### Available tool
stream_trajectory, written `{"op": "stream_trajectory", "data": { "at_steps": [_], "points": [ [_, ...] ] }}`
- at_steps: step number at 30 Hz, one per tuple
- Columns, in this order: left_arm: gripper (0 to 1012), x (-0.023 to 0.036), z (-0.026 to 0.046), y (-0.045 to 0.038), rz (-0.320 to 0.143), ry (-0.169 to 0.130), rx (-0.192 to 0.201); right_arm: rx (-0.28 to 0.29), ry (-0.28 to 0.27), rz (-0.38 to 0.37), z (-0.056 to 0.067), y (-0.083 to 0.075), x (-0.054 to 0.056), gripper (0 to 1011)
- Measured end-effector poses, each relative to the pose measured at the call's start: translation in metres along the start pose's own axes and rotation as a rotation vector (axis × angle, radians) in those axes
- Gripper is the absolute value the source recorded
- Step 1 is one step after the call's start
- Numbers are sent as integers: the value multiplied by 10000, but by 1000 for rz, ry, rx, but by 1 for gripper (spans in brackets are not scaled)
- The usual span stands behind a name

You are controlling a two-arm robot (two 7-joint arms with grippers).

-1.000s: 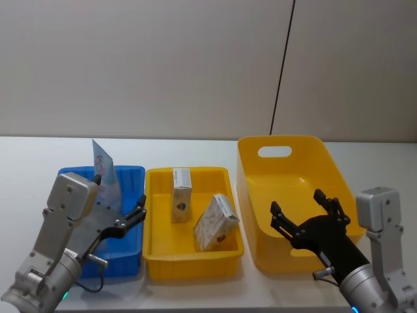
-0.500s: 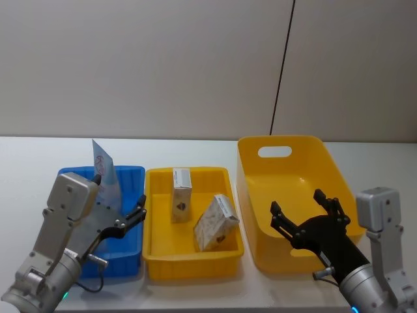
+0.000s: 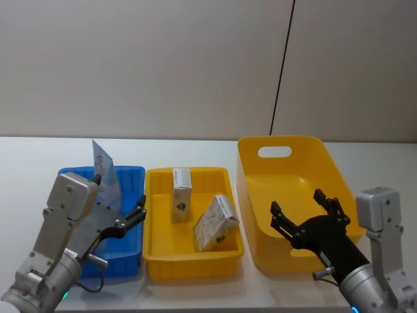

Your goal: Bimanual collaborative sorting of washing and personal care products

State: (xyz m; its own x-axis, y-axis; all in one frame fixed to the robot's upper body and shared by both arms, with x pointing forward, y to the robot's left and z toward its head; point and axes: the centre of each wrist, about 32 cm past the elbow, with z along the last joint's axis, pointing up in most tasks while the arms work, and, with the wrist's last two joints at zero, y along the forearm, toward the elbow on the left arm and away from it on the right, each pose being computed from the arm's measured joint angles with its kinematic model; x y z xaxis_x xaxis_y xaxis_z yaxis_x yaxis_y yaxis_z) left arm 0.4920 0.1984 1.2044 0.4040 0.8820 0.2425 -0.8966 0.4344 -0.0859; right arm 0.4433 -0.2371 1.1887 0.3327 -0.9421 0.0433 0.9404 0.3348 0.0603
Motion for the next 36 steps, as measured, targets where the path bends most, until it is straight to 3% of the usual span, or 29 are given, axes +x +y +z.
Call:
{"op": "stream_trajectory", "data": {
  "at_steps": [18, 28, 36],
  "points": [
    [1001, 0, 0, 0, 0, 0, 0, -1, -3, 5, 2, 31, 9, 1004],
    [1001, 0, 0, 0, 0, 0, 0, -35, 6, 41, 75, 229, -3, 1003],
    [1002, 0, 0, 0, 0, 0, 0, -85, 57, 57, 208, 379, -64, 1003]
  ]
}}
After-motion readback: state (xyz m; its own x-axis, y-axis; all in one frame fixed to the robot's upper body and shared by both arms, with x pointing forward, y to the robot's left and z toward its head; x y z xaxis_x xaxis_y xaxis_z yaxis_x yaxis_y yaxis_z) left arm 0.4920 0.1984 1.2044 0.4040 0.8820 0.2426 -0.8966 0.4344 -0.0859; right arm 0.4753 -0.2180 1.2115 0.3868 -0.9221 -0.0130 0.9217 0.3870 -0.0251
